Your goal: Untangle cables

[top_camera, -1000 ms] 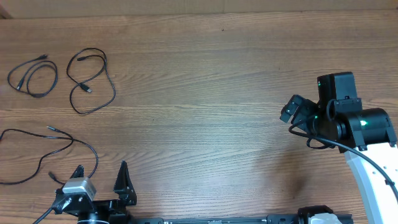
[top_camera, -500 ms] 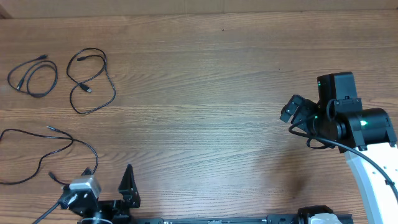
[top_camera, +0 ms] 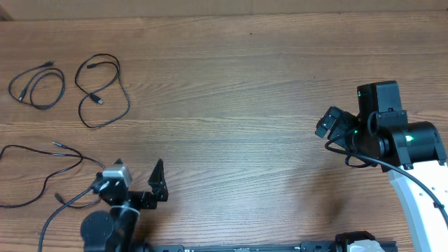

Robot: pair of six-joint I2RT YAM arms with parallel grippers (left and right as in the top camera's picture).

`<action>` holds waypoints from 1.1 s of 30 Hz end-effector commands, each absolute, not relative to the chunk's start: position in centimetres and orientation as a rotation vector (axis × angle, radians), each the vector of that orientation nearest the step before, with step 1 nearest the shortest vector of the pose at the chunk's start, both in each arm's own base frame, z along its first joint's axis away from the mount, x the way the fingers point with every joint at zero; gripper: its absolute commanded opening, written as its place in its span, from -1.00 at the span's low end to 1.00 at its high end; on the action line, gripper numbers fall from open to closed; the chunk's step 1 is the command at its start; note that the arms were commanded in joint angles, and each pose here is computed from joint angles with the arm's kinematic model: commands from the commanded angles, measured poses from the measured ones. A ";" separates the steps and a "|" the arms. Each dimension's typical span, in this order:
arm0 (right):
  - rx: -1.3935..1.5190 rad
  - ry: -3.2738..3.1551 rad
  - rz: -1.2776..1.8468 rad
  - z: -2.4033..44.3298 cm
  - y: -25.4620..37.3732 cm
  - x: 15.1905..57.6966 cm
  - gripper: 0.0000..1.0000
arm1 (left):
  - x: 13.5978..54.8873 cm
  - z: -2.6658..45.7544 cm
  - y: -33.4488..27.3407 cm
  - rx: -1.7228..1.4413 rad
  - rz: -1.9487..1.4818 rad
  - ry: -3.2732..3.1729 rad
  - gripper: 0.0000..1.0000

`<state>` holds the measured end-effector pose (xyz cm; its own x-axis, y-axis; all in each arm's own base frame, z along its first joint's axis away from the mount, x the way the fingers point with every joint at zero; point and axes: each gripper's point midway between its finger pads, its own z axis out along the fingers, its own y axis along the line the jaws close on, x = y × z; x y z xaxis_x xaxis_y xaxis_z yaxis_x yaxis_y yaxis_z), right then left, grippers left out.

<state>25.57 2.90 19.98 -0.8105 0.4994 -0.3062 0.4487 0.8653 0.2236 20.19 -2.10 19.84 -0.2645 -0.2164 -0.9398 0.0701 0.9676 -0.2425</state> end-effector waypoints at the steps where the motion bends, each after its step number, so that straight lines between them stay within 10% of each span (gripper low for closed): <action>1: 0.710 2.651 0.193 20.7 2.6 26.0 1.00 | 21.6 17.7 -2.9 -0.081 -0.308 1.805 0.99; 33: 0.710 2.651 0.193 20.7 2.6 26.0 1.00 | 24.5 15.8 -2.3 0.022 -0.167 1.642 0.99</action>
<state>25.56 2.89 19.98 -0.8105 0.4997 -0.3056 0.4492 0.8651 0.2232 24.45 -2.35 16.09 -0.0772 -0.0589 -0.9953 0.1231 0.9901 -0.0682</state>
